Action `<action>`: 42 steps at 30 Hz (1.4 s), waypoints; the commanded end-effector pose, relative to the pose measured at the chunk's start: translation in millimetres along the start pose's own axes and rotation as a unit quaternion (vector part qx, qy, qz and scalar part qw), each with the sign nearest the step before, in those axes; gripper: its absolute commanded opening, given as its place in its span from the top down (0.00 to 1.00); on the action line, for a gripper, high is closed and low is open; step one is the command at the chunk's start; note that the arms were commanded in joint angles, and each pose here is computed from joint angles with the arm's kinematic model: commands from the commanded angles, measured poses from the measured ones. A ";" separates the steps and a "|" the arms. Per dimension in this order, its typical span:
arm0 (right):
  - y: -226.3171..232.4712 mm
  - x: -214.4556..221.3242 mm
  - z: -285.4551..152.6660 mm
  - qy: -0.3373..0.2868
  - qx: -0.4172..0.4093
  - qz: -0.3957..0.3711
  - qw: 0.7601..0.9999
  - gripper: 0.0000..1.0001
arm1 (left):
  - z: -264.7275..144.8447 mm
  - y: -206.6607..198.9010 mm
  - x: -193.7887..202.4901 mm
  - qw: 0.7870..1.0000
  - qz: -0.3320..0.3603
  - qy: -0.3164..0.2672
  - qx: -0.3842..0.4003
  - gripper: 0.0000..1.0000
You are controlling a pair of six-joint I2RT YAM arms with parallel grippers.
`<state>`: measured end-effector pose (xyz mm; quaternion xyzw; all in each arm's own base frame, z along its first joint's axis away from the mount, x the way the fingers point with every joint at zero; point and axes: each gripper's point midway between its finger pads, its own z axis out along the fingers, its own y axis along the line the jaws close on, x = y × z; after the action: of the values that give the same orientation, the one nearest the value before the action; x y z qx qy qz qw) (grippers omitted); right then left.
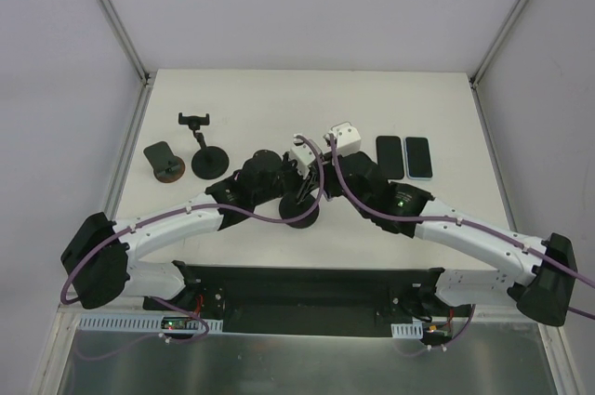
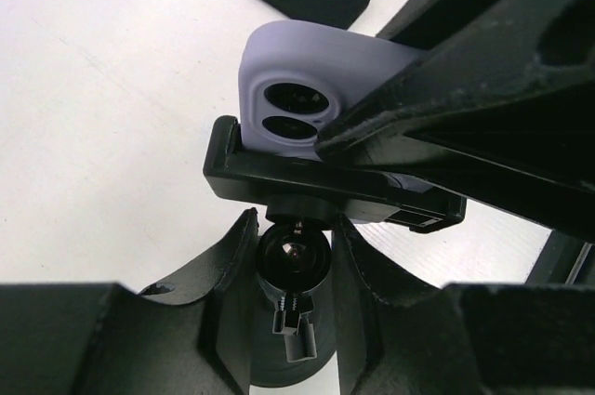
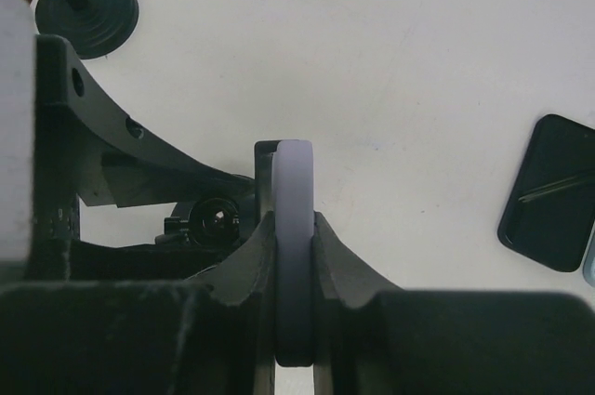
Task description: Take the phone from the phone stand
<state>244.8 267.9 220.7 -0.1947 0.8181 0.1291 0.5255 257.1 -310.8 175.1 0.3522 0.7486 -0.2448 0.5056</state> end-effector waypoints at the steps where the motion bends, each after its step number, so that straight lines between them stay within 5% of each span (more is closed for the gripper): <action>1: -10.4 46.9 -23.3 0.090 -0.003 -0.060 0.994 0.99 | -3.9 75.8 4.6 0.983 -0.054 0.014 -0.175 1.00; 16: -82.4 5.1 -35.4 0.026 0.089 0.041 0.995 0.99 | -10.3 75.5 0.7 0.982 -0.064 0.003 -0.176 1.00; 42: -109.5 -6.6 -9.4 0.013 0.086 0.154 0.984 0.99 | -15.4 68.9 -9.2 0.986 -0.048 -0.025 -0.155 1.00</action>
<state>274.8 157.2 198.3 -0.0268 0.8825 0.1070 0.4573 301.0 -268.9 176.9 0.2326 0.7903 -0.1803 0.5374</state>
